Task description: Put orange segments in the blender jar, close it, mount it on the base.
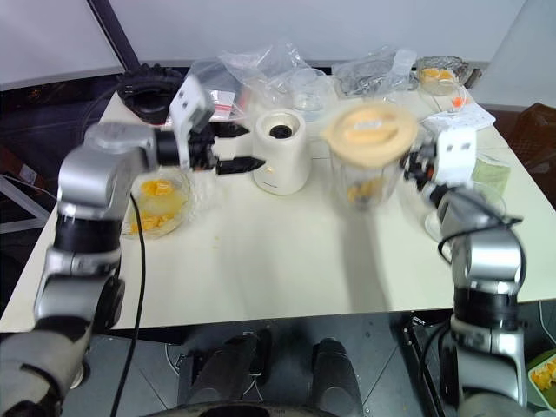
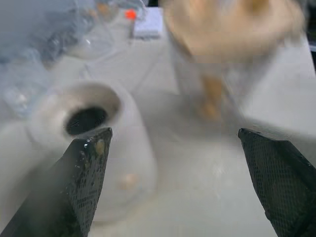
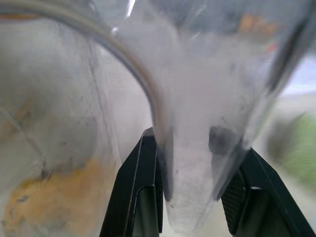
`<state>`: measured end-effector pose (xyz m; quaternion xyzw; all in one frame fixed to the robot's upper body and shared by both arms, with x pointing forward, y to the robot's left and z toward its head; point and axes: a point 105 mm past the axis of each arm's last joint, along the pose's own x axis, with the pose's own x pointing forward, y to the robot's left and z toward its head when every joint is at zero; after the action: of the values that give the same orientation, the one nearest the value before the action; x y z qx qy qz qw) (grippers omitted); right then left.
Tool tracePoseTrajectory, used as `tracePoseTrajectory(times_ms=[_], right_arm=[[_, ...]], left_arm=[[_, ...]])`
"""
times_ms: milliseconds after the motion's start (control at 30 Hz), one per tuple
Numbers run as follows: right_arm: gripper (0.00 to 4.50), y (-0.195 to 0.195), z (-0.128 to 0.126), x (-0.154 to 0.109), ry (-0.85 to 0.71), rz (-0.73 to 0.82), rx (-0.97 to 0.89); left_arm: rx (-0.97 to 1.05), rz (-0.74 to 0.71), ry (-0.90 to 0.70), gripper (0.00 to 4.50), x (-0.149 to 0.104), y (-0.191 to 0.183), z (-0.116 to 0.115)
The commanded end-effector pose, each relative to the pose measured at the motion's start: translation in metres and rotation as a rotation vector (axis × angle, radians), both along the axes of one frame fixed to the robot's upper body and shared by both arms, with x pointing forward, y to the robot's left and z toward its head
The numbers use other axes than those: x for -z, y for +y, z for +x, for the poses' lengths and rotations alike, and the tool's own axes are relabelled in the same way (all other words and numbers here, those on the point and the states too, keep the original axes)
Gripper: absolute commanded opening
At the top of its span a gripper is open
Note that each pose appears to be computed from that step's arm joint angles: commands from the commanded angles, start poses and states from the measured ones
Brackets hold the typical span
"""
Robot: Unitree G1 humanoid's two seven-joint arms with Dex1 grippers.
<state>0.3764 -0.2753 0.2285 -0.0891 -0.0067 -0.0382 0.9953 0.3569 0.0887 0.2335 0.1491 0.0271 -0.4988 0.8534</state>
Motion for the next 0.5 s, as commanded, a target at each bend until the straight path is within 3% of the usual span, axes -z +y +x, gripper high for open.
tracePoseTrajectory(times_ms=[33,200,500], right_arm=[[0.93,0.011,0.010,-0.066,-0.174,-0.047,-0.032],[0.93,0.047,0.045,-0.116,-0.268,0.012,-0.148],[0.93,0.120,0.081,-0.140,-0.277,0.131,-0.387]], left_arm=[[-0.111,-0.008,-0.139,4.26,-0.015,0.020,-0.001],[-0.333,-0.025,-0.158,4.26,0.002,0.049,0.010],[-0.547,-0.068,-0.149,4.26,0.013,0.079,0.017]])
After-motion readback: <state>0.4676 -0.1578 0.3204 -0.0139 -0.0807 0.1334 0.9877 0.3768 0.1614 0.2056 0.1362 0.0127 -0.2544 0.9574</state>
